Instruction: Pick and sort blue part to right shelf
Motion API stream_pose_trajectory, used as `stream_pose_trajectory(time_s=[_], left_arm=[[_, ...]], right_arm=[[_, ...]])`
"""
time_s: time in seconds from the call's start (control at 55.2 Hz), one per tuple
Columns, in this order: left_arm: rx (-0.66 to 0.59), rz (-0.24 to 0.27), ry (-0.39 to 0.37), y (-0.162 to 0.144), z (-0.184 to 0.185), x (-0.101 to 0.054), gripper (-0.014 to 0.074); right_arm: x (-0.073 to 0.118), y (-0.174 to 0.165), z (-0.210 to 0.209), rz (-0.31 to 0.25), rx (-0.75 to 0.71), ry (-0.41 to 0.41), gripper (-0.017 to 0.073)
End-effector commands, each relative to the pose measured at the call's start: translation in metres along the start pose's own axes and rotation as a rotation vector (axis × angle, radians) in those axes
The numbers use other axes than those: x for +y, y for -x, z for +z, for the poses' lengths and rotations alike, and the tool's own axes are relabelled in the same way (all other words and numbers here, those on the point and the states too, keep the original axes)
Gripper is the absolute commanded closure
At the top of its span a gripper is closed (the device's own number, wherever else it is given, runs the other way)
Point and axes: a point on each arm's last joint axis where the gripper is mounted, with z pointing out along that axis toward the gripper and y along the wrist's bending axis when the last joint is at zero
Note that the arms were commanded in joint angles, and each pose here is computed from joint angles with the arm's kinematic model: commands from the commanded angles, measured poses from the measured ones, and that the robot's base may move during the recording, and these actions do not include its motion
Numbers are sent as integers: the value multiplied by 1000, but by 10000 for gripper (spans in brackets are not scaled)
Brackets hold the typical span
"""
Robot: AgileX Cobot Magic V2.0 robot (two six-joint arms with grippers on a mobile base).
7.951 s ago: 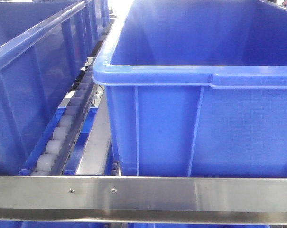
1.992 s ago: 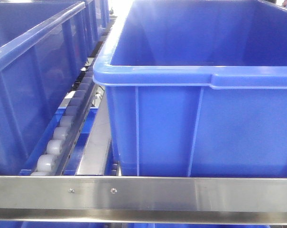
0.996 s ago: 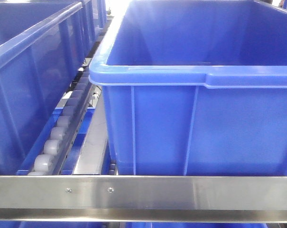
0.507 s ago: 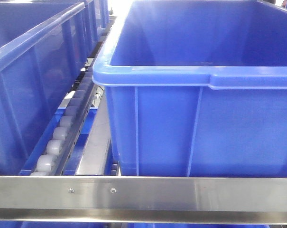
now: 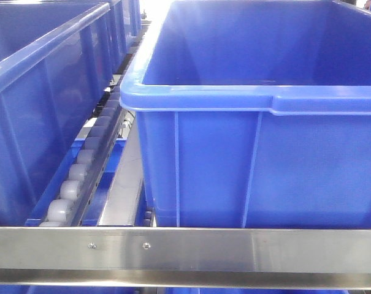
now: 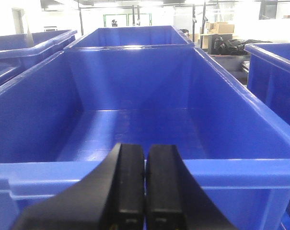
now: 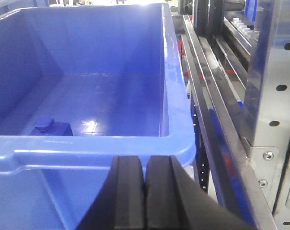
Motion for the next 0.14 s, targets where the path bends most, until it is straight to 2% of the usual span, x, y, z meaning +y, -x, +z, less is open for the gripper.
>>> stream_pose_trajectory(time_s=[0.0, 0.127], left_arm=[[-69, -7, 8, -2, -1, 1, 470], [-69, -7, 8, -2, -1, 1, 470]], right_arm=[[1, 11, -2, -6, -110, 12, 528], [1, 11, -2, -6, -110, 12, 528]])
